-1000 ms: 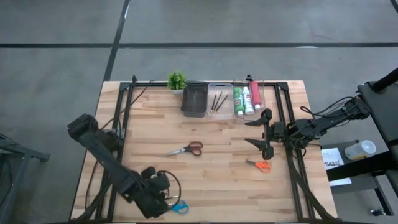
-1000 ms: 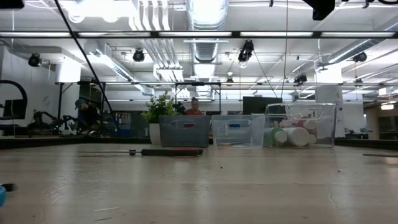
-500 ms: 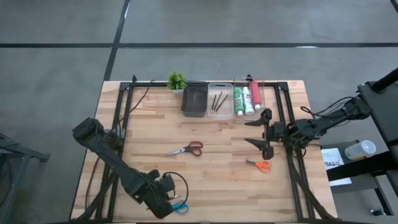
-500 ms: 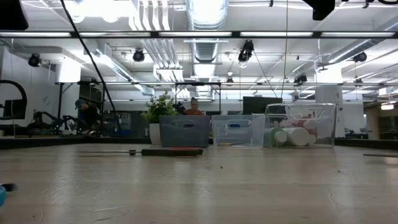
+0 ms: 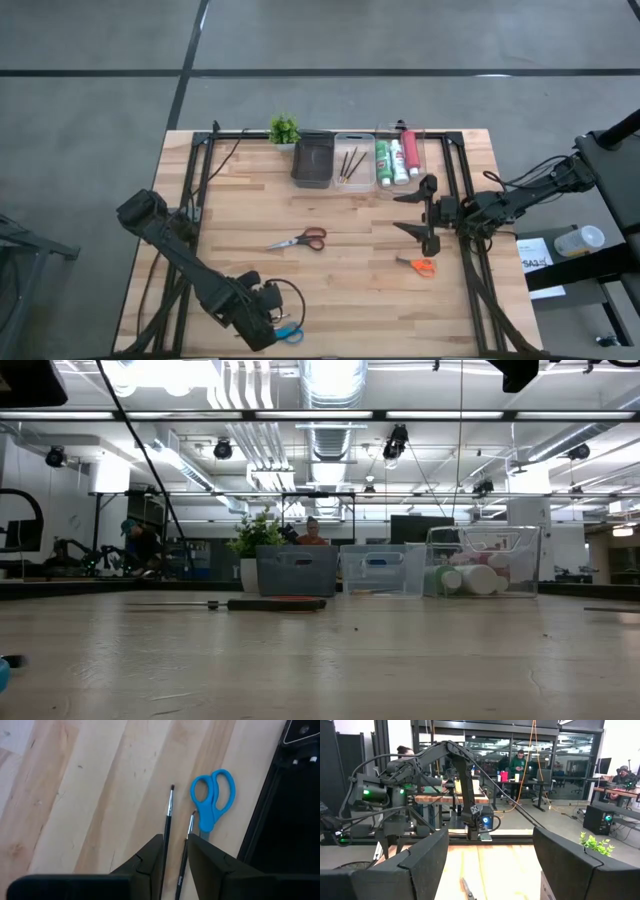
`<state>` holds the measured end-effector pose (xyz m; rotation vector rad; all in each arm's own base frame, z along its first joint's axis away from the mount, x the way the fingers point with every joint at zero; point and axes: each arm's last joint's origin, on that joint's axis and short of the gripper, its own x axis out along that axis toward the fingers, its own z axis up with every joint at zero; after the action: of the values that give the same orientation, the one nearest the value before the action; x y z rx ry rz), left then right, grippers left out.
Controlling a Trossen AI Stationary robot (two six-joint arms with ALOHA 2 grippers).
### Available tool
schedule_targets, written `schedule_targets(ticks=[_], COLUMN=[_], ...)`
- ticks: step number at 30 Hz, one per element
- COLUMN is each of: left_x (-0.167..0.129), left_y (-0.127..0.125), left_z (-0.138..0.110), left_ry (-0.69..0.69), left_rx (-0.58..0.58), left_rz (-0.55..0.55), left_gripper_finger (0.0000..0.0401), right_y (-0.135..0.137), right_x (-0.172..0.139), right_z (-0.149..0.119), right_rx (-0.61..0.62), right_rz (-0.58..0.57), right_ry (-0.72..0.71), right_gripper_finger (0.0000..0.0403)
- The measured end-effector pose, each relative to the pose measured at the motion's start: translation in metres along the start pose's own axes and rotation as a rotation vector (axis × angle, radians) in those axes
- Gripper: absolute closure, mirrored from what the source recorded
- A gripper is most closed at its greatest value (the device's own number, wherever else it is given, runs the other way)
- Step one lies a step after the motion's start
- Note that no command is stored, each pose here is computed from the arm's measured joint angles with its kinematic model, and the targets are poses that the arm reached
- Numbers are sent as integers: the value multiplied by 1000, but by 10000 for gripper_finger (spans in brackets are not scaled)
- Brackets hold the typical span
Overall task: Pick & Place Paint Supplies
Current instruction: Put the top silver paint brush into the white transparent bin
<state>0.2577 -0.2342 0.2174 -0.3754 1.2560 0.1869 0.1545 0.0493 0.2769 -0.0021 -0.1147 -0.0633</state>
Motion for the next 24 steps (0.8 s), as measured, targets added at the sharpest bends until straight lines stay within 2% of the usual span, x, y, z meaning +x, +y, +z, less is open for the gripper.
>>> schedule_targets(ticks=[7,11,14,17,24], left_x=[0,0,-1,2,27], left_y=[0,-5,-10,-10,0], left_z=[2,3,5,5,-6], left_ry=[-11,-44,-47,-36,13], left_rx=[93,141,132,66,1], left_rz=[2,-50,-99,-129,-180], left_gripper_finger=[303,303,303,303,303], right_y=[0,0,0,0,0], right_x=[0,0,0,0,0], right_z=[0,0,0,0,0], right_rx=[-2,-2,0,-1,0], right_rz=[0,0,0,0,0], right_ry=[0,0,0,0,0], right_gripper_finger=[115,115,115,115,115])
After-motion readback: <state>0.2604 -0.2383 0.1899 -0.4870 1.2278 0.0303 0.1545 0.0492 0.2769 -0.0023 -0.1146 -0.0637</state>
